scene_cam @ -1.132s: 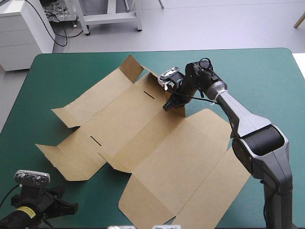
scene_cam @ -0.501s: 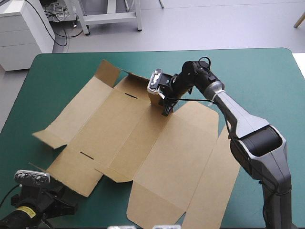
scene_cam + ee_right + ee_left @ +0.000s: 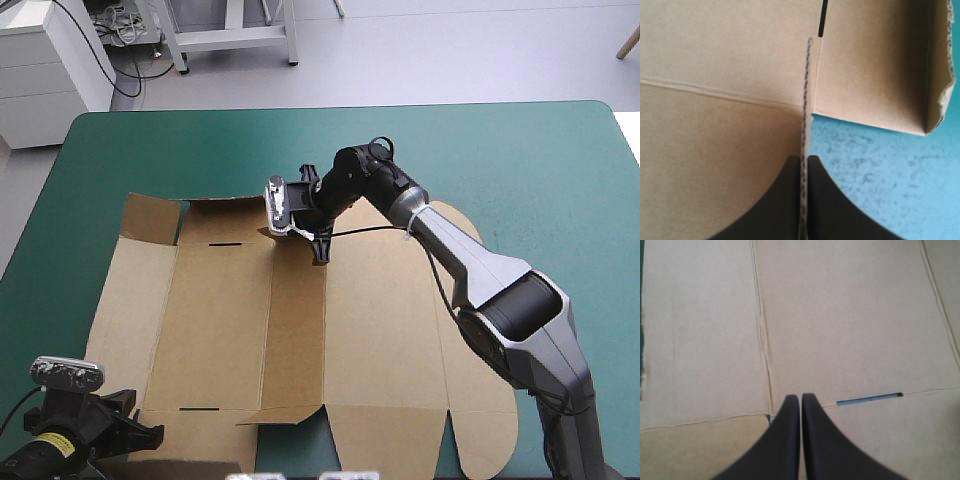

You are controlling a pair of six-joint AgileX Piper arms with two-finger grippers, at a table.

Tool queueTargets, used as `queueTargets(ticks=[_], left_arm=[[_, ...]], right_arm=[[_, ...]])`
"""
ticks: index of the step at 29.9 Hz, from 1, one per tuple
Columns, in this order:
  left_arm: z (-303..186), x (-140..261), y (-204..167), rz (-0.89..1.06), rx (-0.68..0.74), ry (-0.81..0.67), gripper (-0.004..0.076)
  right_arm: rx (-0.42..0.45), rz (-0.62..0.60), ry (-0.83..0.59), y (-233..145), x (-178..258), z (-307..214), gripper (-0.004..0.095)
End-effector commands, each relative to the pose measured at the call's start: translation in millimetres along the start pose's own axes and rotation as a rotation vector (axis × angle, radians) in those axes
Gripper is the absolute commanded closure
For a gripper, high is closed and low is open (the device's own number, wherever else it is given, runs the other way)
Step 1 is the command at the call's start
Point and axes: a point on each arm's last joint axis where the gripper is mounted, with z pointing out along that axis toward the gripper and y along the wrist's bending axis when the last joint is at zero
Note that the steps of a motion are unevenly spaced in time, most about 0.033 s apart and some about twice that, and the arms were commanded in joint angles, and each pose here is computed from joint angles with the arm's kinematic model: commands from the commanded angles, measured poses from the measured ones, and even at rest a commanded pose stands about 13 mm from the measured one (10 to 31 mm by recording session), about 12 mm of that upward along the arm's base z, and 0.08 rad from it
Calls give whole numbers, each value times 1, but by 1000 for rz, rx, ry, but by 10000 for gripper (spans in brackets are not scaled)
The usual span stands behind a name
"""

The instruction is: Fold the box

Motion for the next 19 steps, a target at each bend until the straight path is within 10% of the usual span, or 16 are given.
queueTargets(ticks=[1,11,19], left_arm=[[-4,-10,-1,-15,7,-62,731],[-4,-10,-1,-15,7,-62,731],[-4,-10,-1,-15,7,-62,731]], right_arm=[[80,2,-87,-6,-22,-33,930],[84,18,-67,-7,-18,-27,906],[221,51,37,-15,-14,-67,530]])
